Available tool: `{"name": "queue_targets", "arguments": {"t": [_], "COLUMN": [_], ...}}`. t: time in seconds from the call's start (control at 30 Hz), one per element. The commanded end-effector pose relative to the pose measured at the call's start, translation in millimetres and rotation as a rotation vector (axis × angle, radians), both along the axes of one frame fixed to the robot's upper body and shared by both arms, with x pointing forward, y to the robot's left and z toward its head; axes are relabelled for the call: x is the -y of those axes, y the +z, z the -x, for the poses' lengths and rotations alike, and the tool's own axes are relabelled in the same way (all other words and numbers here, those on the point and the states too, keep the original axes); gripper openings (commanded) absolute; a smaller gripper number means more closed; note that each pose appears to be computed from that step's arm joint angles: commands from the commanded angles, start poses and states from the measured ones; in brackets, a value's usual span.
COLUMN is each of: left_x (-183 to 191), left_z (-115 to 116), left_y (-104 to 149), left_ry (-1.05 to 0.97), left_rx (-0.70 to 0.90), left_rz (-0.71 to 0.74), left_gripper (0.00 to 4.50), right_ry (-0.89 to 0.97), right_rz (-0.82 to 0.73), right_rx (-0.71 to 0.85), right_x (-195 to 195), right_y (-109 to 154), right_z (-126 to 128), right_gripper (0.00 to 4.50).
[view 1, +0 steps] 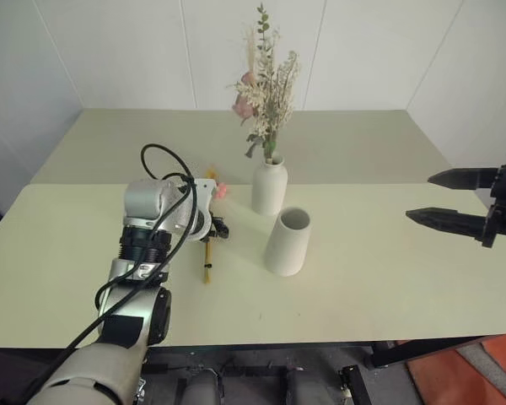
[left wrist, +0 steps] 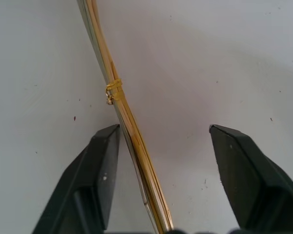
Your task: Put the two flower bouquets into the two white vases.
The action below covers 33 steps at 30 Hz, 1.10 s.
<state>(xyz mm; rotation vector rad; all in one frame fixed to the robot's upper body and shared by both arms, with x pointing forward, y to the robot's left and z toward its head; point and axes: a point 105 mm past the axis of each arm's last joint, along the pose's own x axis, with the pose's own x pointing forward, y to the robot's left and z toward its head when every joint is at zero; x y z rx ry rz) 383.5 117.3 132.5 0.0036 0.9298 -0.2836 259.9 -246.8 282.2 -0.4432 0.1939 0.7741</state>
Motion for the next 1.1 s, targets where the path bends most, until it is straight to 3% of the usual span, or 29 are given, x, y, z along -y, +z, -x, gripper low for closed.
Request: {"name": "queue_targets", "arguments": {"t": [0.03, 0.23, 0.33, 0.43, 0.53, 0.63, 0.7, 0.83, 1.1], "left_x": [9, 3, -4, -13, -13, -18, -17, 2, 49], "left_z": [2, -3, -16, -30, -20, -3, 17, 38, 57], "left_y": [-3, -4, 13, 53, 111, 147, 172, 180, 180], "left_ry": [-0.031, 0.006, 0.063, 0.107, 0.028, -0.07, -0.246, -0.496, -0.834], "left_rx": [-0.035, -0.018, 0.103, 0.376, 0.622, 0.747, 0.873, 0.893, 0.93], "left_rz": [0.006, -0.019, 0.003, 0.11, 0.452, 0.748, 0.953, 1.053, 1.071], "left_gripper": [1.94, 0.03, 0.03, 0.03, 0.03, 0.03, 0.03, 0.03, 0.03], "right_ry": [-0.001, -0.059, -0.068, -0.086, -0.092, -0.1, -0.089, -0.026, 0.009], "right_rz": [0.025, 0.047, 0.045, 0.05, 0.048, 0.049, 0.034, 0.011, 0.069], "right_rx": [0.05, 0.042, 0.037, 0.035, 0.031, 0.029, 0.022, 0.013, 0.085], "right_x": [3, 18, 25, 31, 36, 39, 39, 35, 38], "right_y": [15, 10, 9, 7, 5, 1, -2, -10, -23], "right_z": [12, 18, 25, 30, 35, 36, 38, 47, 56], "right_gripper": [4.5, 4.5, 4.5, 4.5, 4.5, 4.5, 4.5, 4.5, 4.5]}}
